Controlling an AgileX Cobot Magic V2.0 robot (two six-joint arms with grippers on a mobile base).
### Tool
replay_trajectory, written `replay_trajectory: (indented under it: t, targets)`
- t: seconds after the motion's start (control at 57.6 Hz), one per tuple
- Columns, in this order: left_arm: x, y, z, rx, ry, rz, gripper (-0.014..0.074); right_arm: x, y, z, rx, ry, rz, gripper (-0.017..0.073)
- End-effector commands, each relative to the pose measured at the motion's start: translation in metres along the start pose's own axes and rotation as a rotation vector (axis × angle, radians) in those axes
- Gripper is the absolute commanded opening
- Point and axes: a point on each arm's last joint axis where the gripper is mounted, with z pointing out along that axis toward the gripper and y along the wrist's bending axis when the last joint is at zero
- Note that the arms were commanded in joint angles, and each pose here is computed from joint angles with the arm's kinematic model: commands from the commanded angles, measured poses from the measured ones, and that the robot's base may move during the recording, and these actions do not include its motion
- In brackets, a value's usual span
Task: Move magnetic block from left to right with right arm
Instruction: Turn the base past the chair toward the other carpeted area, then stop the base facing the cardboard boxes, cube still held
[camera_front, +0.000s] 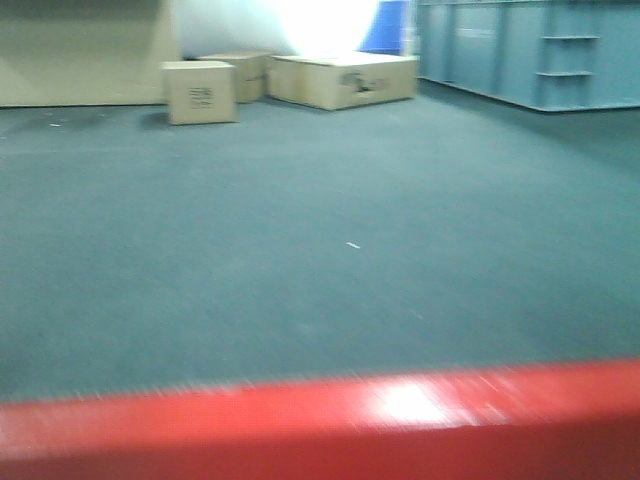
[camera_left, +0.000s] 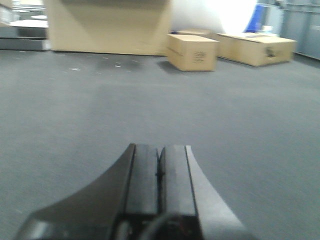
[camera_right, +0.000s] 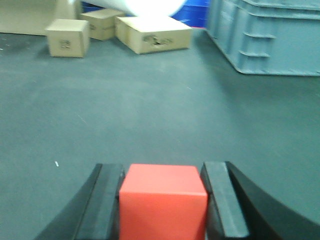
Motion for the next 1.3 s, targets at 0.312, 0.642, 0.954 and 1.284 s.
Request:
replay_trajectory:
  t: [0.312,0.642,0.954,1.284]
  targets:
    - [-0.005,0.001,-0.001,-0.004,-0.086,-0.011,-0.0126,-0.017,0.0,-0.002,0.0,-0.107,-0.01,0.0216]
    - [-0.005,0.001,-0.001,-0.004,-0.086,-0.011,-0.0126,-0.017,0.0,-0.002,0.001,-0.107,-0.011,0.0216]
    - [-0.005,0.001,-0.001,-0.004,-0.086,-0.011,-0.0126,-0.017,0.0,-0.002,0.001,-0.107,-0.011,0.0216]
    - [-0.005,0.001,-0.001,-0.004,-0.086,-0.011,-0.0126,-0.027,0.001,0.0,0.001,-0.084,-0.006,0.0216]
